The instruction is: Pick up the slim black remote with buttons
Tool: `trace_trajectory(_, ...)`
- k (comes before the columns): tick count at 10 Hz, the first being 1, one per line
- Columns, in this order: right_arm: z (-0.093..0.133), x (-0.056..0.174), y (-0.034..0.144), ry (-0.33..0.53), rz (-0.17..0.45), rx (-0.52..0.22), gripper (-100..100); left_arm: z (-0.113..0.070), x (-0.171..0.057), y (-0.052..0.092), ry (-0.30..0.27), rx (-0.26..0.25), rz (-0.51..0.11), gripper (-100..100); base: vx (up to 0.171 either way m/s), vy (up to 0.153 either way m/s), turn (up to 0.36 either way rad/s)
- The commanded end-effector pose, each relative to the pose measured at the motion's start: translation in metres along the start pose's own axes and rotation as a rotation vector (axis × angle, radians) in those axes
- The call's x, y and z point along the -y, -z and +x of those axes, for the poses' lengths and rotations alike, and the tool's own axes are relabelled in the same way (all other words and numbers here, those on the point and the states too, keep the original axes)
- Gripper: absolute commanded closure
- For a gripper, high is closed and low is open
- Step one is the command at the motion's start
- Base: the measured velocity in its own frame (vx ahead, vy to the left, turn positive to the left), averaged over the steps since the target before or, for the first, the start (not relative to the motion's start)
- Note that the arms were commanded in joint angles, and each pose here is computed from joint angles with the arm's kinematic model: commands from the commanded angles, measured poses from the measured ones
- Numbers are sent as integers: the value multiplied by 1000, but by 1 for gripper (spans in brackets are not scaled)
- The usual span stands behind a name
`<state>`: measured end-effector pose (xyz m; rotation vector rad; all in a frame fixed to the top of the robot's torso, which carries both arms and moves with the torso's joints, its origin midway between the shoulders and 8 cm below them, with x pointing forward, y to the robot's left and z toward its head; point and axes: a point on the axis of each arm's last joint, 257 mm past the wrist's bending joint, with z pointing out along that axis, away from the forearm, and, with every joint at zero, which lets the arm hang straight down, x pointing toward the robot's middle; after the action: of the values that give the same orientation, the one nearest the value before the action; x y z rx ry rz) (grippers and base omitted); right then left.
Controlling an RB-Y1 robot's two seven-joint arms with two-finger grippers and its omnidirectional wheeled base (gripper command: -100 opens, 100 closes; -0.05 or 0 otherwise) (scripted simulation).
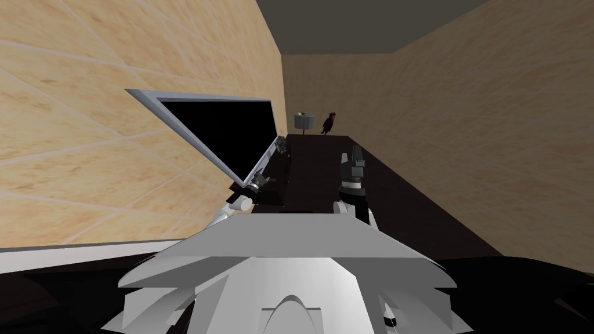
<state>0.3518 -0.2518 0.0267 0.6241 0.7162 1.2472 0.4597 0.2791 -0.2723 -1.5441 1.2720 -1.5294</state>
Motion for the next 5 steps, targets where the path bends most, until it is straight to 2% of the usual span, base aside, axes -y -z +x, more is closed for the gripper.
trace_trajectory(1, 0, 0, 0, 0, 0, 0, 0, -6, -13, 2, 0, 13, -53, -100, 47, -49, -62)
trace_trajectory(2, 0, 0, 0, 0, 0, 0, 0, -23, -29, 3, -7, 36, -115, -100, 59, -67, -108)
trace_trajectory(4, 0, 0, 0, 0, 0, 0, 0, -24, -36, 4, -7, 39, -141, -100, 39, -26, -27)
trace_trajectory(5, 0, 0, 0, 0, 0, 0, 0, -43, -52, 7, -15, 65, -206, -100, 41, -35, -90)
